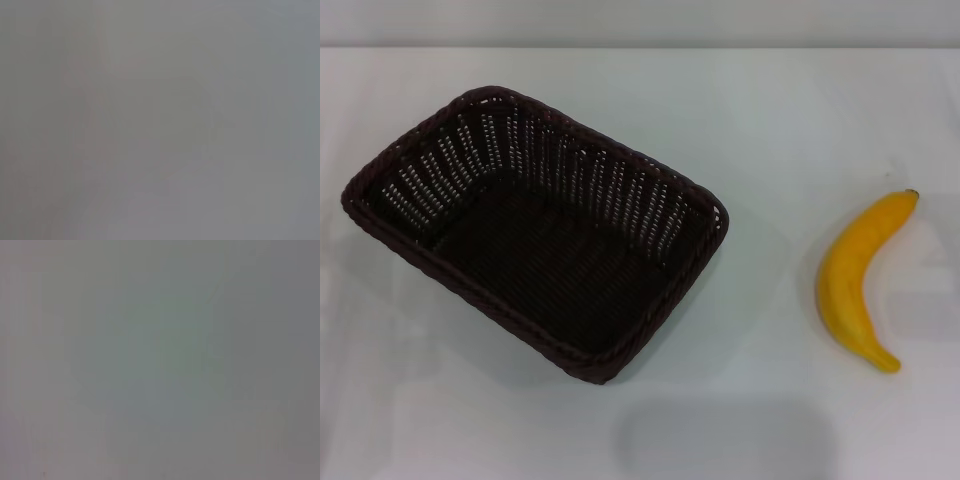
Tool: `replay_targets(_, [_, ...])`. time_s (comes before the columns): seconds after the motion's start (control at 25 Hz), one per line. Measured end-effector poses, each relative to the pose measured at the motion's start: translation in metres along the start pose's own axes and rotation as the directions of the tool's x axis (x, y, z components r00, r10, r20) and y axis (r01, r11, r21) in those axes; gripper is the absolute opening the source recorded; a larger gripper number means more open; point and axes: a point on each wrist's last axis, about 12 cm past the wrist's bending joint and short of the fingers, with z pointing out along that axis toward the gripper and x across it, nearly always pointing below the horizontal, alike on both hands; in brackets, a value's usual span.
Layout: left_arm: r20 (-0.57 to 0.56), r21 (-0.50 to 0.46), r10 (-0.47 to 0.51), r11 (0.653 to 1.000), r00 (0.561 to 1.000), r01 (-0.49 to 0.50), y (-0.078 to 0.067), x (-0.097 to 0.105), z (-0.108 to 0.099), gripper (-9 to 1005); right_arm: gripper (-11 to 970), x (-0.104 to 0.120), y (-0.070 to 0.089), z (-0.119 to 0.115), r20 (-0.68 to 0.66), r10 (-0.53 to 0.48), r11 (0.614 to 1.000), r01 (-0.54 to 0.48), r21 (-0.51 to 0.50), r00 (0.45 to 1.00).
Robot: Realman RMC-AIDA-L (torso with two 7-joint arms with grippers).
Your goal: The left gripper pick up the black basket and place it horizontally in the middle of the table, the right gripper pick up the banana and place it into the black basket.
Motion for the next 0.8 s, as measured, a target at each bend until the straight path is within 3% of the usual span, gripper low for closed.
replay_targets(0.44, [-0.033, -0.063, -0.1, 0.993, 0.994, 0.097, 0.006, 0.003, 0.004, 822, 857, 0.001, 0.0, -0.001, -0.005, 0.003, 1.0, -0.003, 0.002, 1.0])
replay_targets(0.68, [-0.022, -0.035, -0.128, 0.991, 0.992, 0.127, 0.007, -0.001, 0.007, 814, 857, -0.001, -0.002, 0.0, 0.002, -0.002, 1.0, 0.002, 0.004, 1.0])
replay_targets(0.8, [-0.032, 0.045, -0.184, 0.982, 0.982, 0.185, 0.013, -0.011, 0.014, 814, 857, -0.002, -0.002, 0.001, 0.01, -0.004, 1.0, 0.004, 0.002, 1.0])
